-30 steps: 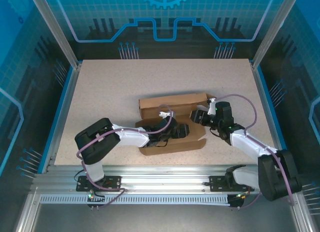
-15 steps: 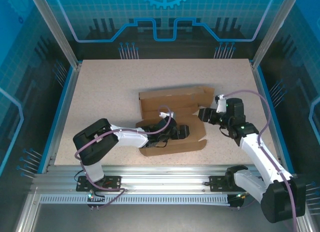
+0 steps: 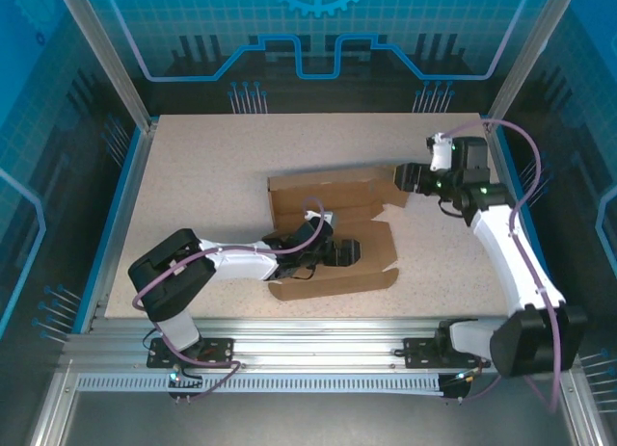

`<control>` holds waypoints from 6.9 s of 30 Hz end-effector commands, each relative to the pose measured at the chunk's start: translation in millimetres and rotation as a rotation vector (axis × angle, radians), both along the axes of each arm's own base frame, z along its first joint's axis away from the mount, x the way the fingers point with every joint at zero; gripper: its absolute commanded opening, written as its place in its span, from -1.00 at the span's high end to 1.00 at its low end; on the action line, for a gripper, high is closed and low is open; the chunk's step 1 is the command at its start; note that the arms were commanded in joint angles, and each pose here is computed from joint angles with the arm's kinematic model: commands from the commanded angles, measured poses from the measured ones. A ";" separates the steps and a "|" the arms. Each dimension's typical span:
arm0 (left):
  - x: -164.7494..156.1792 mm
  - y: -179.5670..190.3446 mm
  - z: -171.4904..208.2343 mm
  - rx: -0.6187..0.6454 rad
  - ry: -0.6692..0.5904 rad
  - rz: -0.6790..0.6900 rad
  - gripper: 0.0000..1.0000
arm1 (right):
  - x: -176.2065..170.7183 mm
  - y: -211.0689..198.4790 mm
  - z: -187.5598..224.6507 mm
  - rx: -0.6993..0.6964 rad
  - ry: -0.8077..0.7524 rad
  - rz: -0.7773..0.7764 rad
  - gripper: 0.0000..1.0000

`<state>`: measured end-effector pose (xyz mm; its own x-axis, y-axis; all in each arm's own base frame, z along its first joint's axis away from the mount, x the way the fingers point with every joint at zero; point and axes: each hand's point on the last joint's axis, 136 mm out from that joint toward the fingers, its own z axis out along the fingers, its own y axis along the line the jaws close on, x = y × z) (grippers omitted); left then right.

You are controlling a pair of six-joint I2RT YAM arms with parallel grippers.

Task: Fold the paper box

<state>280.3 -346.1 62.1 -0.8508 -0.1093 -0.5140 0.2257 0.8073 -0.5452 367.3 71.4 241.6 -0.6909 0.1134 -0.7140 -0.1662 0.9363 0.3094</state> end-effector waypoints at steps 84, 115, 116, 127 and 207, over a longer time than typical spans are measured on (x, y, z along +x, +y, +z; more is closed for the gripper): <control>-17.0 4.9 -68.6 0.032 0.138 -0.007 -0.99 | 45.4 31.2 -21.1 -0.403 0.178 0.309 0.23; -18.4 3.9 -73.6 0.041 0.165 -0.004 -0.99 | 106.5 14.8 -80.5 -0.390 0.315 0.450 -0.04; -17.9 3.4 -73.5 0.042 0.164 -0.005 -0.99 | 106.2 15.2 -80.0 -0.391 0.311 0.450 0.06; -20.2 4.8 -74.8 0.046 0.166 -0.007 -0.99 | 91.2 13.7 -88.9 -0.376 0.337 0.454 0.58; 60.3 126.7 164.6 -0.123 -0.120 0.102 -0.99 | 33.8 155.5 -122.3 -0.414 0.251 0.688 0.89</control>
<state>324.0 -221.1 245.1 -0.7476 -0.2415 -0.6187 0.2169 0.7917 -0.5711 410.4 216.4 131.4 -0.6588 -0.5990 -0.4551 -0.6835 0.7293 0.0296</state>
